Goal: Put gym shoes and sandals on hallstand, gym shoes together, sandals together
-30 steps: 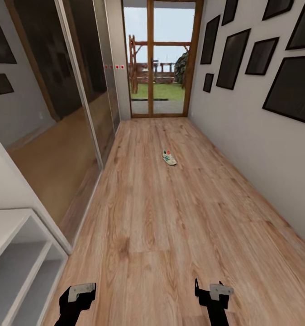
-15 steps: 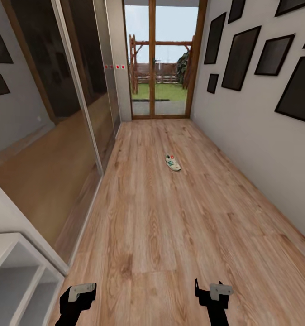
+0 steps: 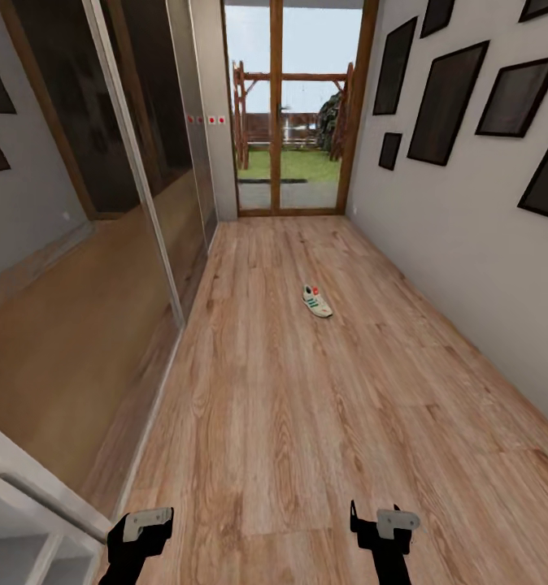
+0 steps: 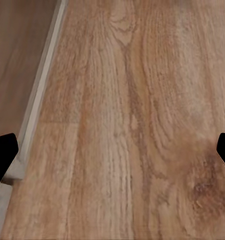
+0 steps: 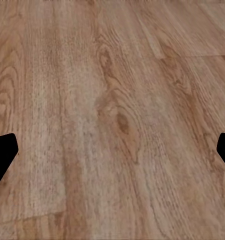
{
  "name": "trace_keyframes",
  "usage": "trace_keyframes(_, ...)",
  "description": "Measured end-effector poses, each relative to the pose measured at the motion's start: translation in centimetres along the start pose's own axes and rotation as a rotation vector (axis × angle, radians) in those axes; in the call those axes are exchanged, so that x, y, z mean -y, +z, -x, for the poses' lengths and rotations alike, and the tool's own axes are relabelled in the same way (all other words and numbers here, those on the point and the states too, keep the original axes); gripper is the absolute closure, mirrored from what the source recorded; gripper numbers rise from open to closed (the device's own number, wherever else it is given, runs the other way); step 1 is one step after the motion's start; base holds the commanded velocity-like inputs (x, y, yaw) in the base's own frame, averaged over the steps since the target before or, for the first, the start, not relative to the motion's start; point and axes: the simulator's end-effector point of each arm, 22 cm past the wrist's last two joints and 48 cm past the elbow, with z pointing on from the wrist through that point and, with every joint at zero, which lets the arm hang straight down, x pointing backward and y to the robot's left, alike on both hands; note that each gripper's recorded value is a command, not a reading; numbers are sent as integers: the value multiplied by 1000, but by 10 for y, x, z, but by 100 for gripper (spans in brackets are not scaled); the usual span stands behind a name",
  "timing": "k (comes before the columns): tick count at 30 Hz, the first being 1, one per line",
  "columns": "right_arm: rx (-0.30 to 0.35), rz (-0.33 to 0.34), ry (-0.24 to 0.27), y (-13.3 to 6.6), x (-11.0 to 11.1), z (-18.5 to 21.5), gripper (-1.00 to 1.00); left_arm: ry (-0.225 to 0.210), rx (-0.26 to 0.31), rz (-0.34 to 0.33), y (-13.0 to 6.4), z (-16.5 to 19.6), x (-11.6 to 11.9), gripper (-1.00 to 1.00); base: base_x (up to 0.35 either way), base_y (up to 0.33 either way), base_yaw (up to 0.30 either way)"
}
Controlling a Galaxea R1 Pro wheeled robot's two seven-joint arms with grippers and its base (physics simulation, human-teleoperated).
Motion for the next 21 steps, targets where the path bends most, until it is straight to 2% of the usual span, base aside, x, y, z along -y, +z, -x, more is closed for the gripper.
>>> trace_keyframes(21, 0, 0, 0, 0, 0, 0, -100, 2, 1, -1, 0, 0, 0, -100, 339, 6, 0)
